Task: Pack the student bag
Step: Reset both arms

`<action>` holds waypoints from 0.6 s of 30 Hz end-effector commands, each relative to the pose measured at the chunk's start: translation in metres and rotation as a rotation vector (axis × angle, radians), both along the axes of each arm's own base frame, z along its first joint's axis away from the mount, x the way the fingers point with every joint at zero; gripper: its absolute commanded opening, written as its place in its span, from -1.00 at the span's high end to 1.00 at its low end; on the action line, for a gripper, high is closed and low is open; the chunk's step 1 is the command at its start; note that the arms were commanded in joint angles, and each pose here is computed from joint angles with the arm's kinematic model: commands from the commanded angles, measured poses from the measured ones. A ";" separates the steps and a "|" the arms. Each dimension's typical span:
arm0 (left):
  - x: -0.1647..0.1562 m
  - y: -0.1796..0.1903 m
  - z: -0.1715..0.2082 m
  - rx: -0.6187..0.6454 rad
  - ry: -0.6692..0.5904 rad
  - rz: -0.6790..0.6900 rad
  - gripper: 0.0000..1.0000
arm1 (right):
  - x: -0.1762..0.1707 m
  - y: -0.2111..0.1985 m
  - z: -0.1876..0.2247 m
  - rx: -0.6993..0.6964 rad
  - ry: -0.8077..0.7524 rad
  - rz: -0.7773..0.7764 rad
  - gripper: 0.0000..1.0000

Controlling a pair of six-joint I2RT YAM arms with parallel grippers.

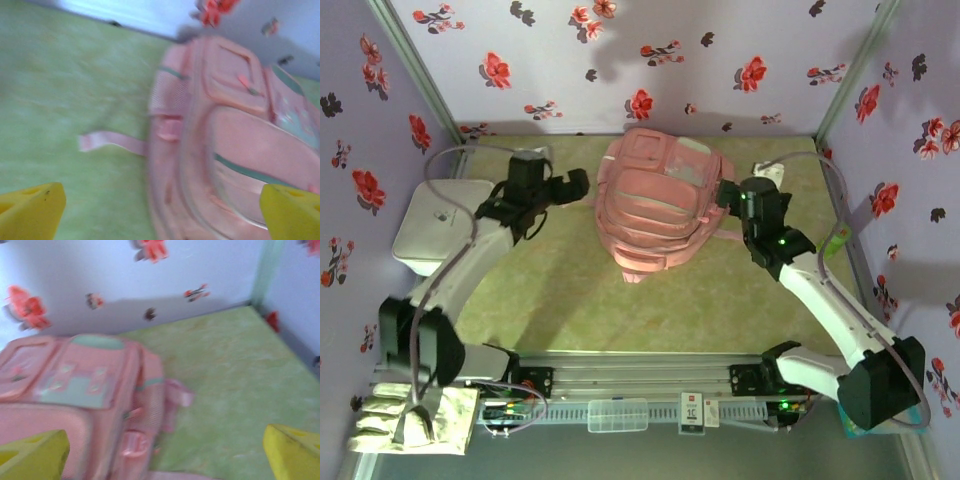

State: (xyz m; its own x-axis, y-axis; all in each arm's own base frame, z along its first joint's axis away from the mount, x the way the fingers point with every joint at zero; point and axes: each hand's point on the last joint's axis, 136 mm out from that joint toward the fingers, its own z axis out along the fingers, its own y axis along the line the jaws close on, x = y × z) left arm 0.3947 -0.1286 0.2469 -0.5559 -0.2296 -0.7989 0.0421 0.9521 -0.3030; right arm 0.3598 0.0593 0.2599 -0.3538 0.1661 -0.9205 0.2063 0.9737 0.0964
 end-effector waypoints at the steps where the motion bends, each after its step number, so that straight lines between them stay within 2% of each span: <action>1: -0.004 0.060 -0.012 0.208 -0.127 0.211 -0.99 | -0.005 -0.045 -0.008 -0.095 -0.058 -0.184 -0.99; 5: -0.025 0.107 -0.032 0.310 -0.226 0.362 -0.99 | -0.011 -0.076 -0.038 -0.100 -0.097 -0.284 -0.99; 8: -0.035 0.128 -0.048 0.372 -0.246 0.406 -0.99 | -0.016 -0.097 -0.067 -0.100 -0.125 -0.343 -0.99; 11: -0.039 0.144 -0.063 0.416 -0.233 0.428 -0.99 | -0.016 -0.108 -0.096 -0.131 -0.069 -0.365 -0.99; 14: -0.034 0.146 -0.080 0.445 -0.239 0.347 -0.99 | -0.007 -0.107 -0.114 -0.181 -0.034 -0.335 -0.99; 18: -0.024 0.131 -0.102 0.368 -0.242 0.180 -0.99 | 0.008 -0.095 -0.129 -0.216 -0.020 -0.235 -0.99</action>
